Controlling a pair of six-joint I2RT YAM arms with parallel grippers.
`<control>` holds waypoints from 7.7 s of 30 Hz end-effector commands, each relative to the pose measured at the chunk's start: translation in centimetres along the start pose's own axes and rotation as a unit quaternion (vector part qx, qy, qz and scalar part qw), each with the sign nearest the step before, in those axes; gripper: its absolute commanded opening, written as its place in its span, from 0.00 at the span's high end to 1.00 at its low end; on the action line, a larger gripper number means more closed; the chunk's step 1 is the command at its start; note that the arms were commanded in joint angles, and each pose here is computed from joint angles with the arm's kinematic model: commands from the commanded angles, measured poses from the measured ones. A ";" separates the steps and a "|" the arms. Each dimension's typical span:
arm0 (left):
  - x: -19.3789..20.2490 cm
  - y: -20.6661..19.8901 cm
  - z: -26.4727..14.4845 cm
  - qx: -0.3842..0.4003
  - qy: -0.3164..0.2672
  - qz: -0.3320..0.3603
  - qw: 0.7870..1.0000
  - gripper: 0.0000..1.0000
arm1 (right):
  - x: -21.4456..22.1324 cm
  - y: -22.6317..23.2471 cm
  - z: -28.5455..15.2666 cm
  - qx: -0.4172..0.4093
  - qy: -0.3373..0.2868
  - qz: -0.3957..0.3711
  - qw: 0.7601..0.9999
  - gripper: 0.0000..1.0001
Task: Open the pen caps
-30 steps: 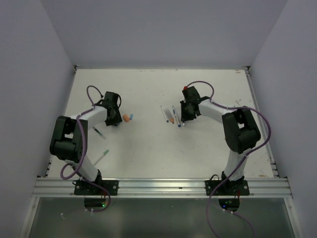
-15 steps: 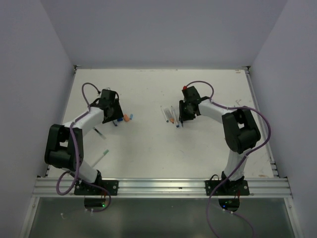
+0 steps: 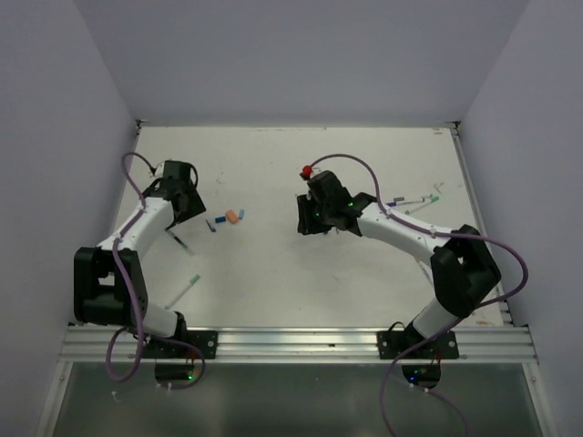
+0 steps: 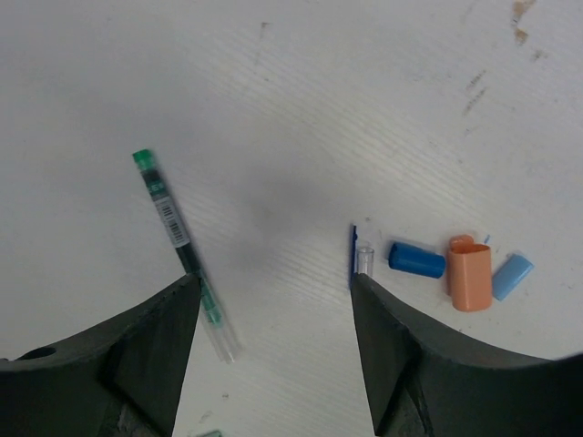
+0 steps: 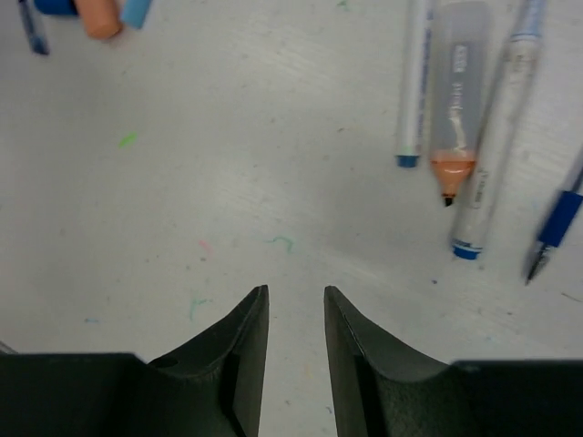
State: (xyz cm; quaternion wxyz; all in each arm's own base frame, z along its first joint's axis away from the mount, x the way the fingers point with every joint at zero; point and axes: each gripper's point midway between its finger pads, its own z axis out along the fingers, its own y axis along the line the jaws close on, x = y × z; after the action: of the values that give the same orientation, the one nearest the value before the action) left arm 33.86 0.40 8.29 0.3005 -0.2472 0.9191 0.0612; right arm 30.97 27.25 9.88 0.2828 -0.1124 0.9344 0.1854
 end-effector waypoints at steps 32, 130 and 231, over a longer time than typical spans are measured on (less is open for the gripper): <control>4.6 6.7 7.6 -0.088 0.088 -0.090 0.988 0.67 | 2.7 2.4 -1.8 -0.062 -0.002 -0.045 0.997 0.64; 12.5 -18.0 -14.7 0.525 0.017 0.162 0.835 0.55 | -9.2 9.1 -2.4 -0.258 -0.101 0.172 0.945 1.00; 5.6 -2.6 2.2 0.065 0.025 -0.037 0.997 1.00 | -4.1 -15.7 7.7 -0.039 0.090 0.171 0.980 0.89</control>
State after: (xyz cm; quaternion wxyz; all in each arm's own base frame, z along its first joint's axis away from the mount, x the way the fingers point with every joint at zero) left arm 31.46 -4.34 3.43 0.2778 -0.2376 0.9306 -0.0201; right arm 41.94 16.23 1.84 0.1421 0.0295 0.9586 0.2450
